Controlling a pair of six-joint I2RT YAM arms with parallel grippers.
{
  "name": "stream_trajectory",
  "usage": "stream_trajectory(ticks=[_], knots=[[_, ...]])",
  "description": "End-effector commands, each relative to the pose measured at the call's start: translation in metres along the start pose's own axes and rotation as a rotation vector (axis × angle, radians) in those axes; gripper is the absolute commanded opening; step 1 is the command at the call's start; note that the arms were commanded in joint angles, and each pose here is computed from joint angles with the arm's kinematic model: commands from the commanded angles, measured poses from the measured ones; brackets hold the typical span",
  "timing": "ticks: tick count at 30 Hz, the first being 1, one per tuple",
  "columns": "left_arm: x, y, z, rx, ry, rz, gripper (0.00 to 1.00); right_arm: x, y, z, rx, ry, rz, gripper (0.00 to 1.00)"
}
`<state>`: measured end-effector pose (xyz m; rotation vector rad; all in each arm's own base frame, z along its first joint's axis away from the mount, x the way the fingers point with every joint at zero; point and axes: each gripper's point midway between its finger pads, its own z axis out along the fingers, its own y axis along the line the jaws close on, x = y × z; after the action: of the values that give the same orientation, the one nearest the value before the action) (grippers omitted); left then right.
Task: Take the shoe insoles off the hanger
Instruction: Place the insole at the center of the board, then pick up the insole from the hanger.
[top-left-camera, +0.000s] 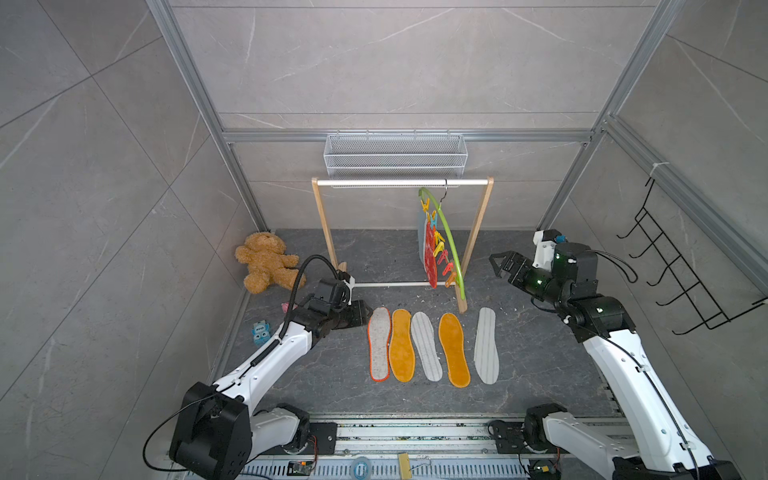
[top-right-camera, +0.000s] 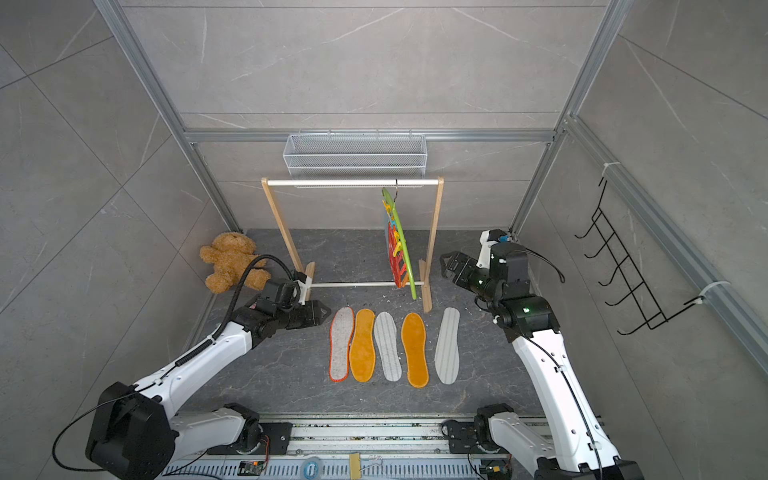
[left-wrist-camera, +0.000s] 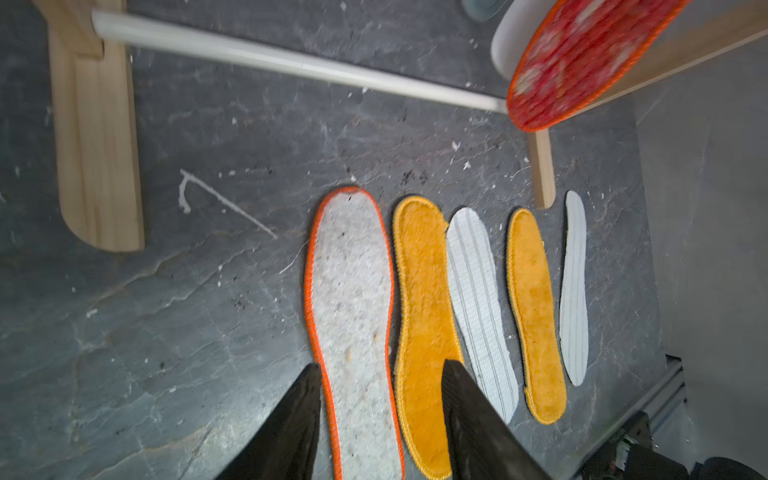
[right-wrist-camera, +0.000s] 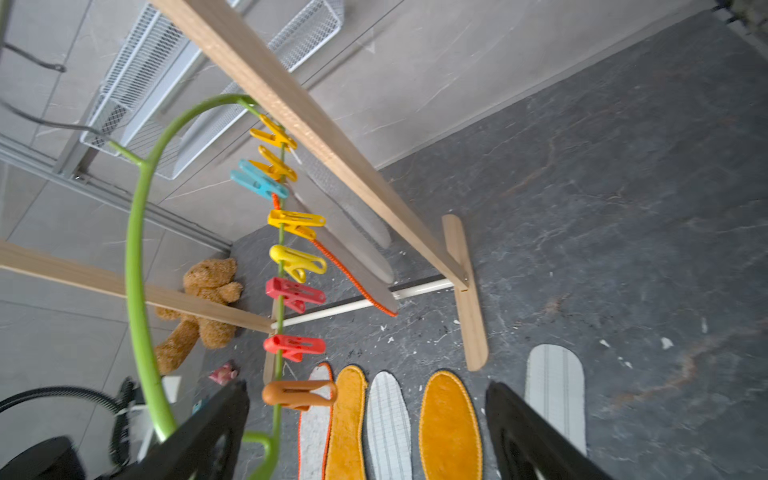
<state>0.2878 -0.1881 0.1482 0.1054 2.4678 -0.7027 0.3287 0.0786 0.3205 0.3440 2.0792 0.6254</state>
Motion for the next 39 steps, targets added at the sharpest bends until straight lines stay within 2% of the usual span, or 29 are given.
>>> stream_trajectory(ticks=[1,6,11,16,21,28,39], knots=[[-0.038,-0.028,-0.014,-0.010,-0.173,0.163,0.53,0.000,-0.014,0.015,0.037,-0.007,0.045,0.91],[-0.058,-0.077,-0.007,0.052,-0.315,0.305,0.60,0.017,-0.016,0.033,-0.036,0.033,0.055,0.92],[-0.075,-0.104,0.004,0.091,-0.424,0.365,0.66,0.030,-0.024,0.041,-0.035,0.051,0.056,0.94],[-0.101,-0.110,0.004,0.087,-0.563,0.362,0.83,0.036,-0.031,0.038,-0.015,0.050,0.039,0.97],[-0.117,-0.110,0.013,0.059,-0.602,0.351,1.00,0.037,-0.039,0.032,0.006,0.037,0.025,1.00],[-0.117,-0.101,0.045,0.052,-0.552,0.294,0.99,0.045,-0.050,0.035,0.021,0.062,0.040,1.00],[-0.091,-0.091,0.106,0.116,-0.519,0.277,0.86,0.055,-0.057,0.037,0.018,0.091,0.074,1.00]])
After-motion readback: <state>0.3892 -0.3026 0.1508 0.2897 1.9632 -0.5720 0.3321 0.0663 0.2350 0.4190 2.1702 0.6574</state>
